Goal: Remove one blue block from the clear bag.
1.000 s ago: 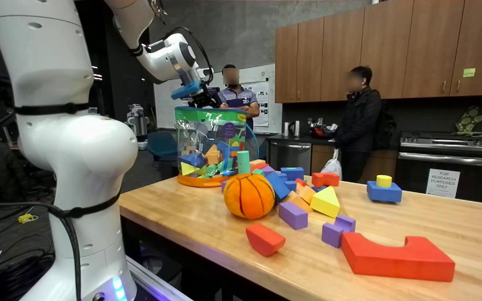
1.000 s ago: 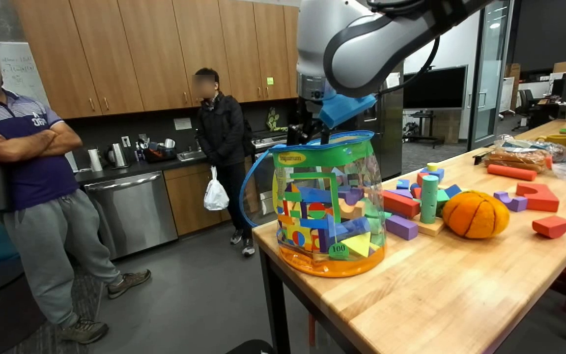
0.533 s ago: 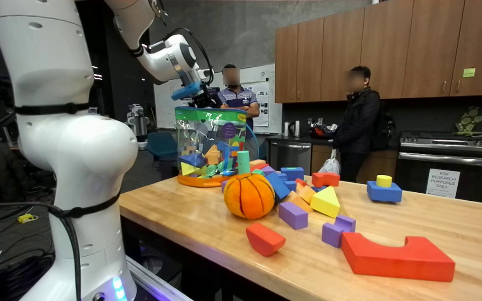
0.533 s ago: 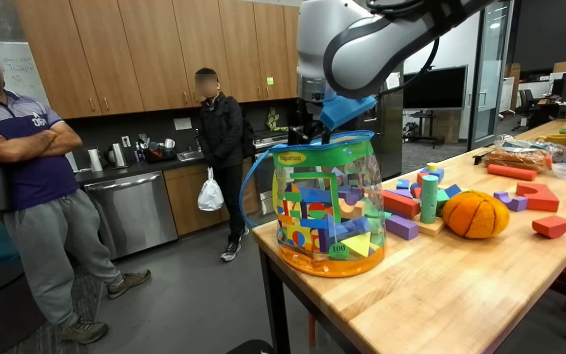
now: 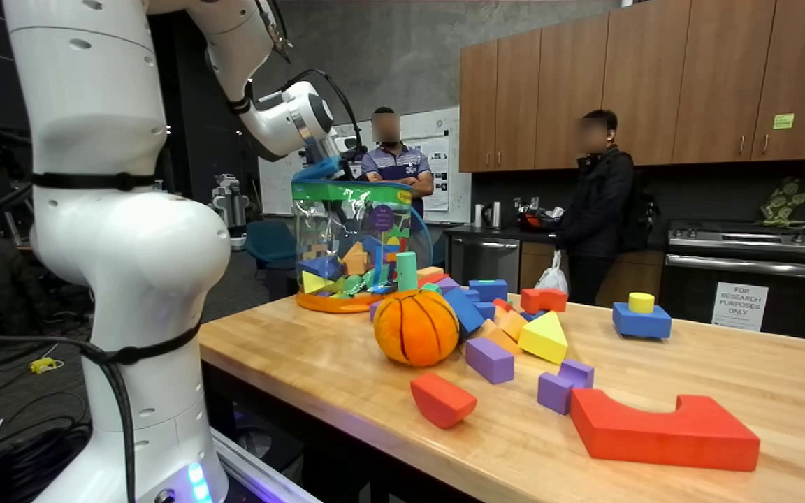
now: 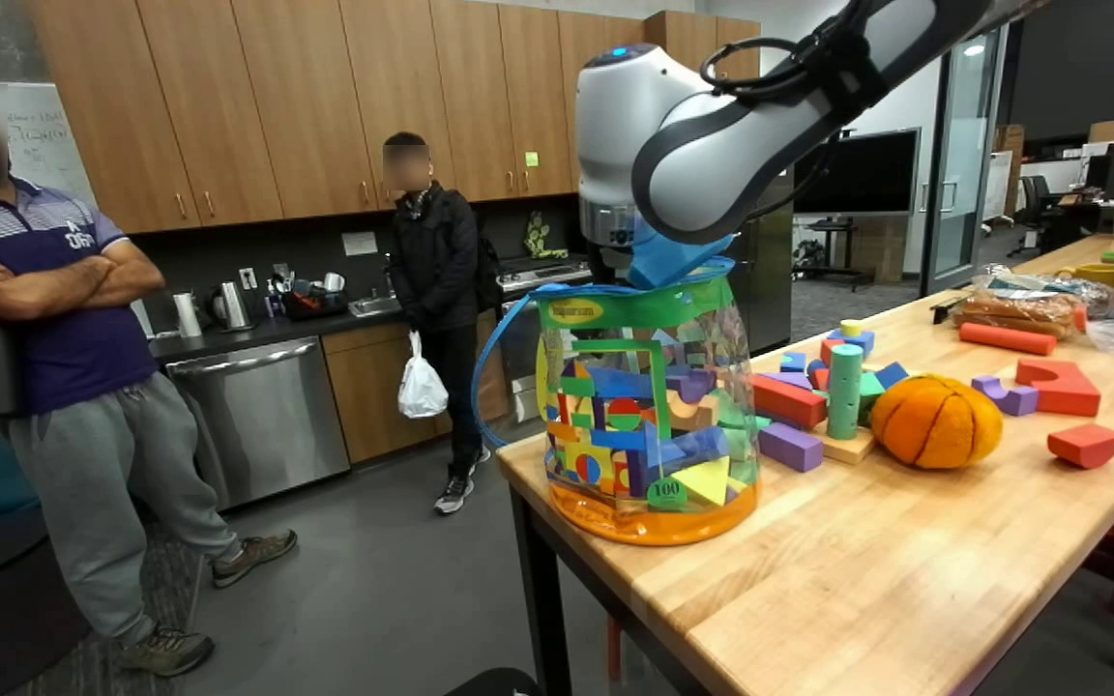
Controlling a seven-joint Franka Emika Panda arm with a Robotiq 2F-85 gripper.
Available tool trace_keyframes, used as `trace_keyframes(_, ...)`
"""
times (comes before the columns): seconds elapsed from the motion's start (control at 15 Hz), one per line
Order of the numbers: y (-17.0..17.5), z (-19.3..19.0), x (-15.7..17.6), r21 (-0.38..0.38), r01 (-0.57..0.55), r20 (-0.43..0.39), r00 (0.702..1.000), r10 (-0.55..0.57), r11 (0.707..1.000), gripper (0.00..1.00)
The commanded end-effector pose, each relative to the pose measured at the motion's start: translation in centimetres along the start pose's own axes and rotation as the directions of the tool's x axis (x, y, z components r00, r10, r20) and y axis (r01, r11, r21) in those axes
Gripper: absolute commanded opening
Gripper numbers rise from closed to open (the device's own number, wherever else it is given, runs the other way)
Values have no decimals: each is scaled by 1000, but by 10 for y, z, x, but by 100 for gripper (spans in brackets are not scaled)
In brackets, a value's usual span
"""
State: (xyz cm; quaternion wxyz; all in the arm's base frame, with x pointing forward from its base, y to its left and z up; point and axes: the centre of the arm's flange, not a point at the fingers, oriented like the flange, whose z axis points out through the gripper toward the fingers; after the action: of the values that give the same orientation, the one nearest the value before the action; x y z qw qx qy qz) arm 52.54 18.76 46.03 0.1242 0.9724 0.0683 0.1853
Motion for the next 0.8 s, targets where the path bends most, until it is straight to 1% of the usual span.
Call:
trace_keyframes(0.0, -1, 9, 2, -51, -18, -21, 1000, 17, 999, 100)
trace_keyframes(0.07, 1, 6, 2, -66, -32, -30, 999, 30, 997, 100)
trace_keyframes(0.2, 9, -5, 6, -93, -73, -79, 995, 66, 993, 100)
trace_keyframes(0.4, 21, -24, 22, -131, -120, -146, 984, 101, 984, 100)
trace_keyframes(0.6, 19, -36, 32, -149, -120, -180, 979, 93, 981, 100)
trace_keyframes(0.73, 9, -35, 34, -152, -95, -174, 982, 68, 984, 100)
